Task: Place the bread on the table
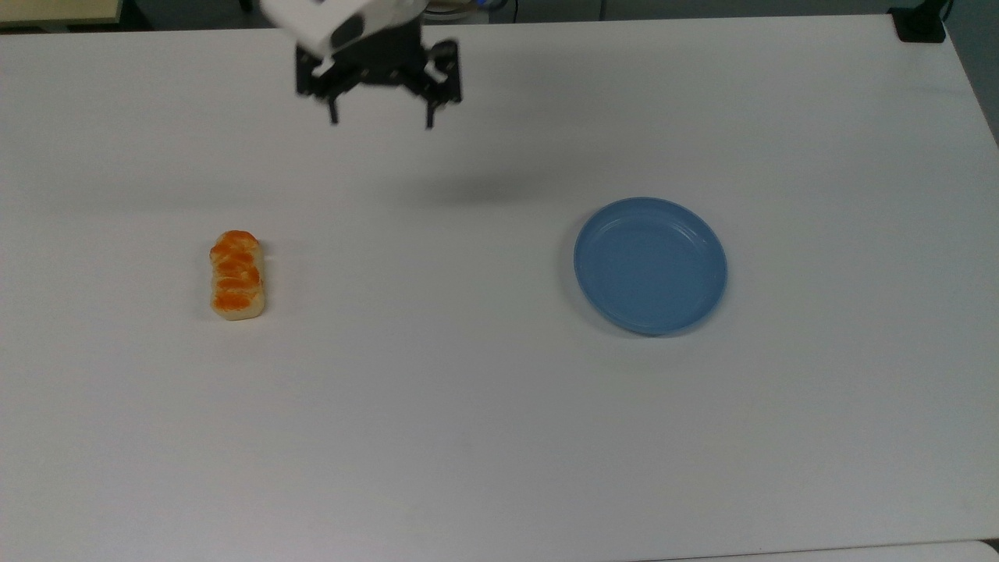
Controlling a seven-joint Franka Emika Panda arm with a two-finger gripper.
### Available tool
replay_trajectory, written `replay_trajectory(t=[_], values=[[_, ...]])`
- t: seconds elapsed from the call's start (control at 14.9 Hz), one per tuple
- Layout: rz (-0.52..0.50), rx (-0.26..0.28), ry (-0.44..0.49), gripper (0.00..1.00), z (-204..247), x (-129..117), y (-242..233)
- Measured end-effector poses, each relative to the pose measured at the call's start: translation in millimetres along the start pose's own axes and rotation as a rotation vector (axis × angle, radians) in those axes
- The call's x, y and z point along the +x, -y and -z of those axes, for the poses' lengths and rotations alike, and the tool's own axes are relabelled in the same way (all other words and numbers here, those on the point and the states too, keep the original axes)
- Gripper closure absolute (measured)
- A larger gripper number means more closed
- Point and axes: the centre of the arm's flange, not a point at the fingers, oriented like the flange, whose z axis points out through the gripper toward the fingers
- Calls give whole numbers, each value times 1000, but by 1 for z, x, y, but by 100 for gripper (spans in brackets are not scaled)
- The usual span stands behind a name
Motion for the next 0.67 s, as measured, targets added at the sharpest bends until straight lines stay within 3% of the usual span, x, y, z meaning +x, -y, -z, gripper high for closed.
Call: replay_trajectory(t=[0.27, 0.67], values=[[-38, 14, 11, 0, 38, -31, 25], [-113, 37, -7, 0, 54, -45, 1]])
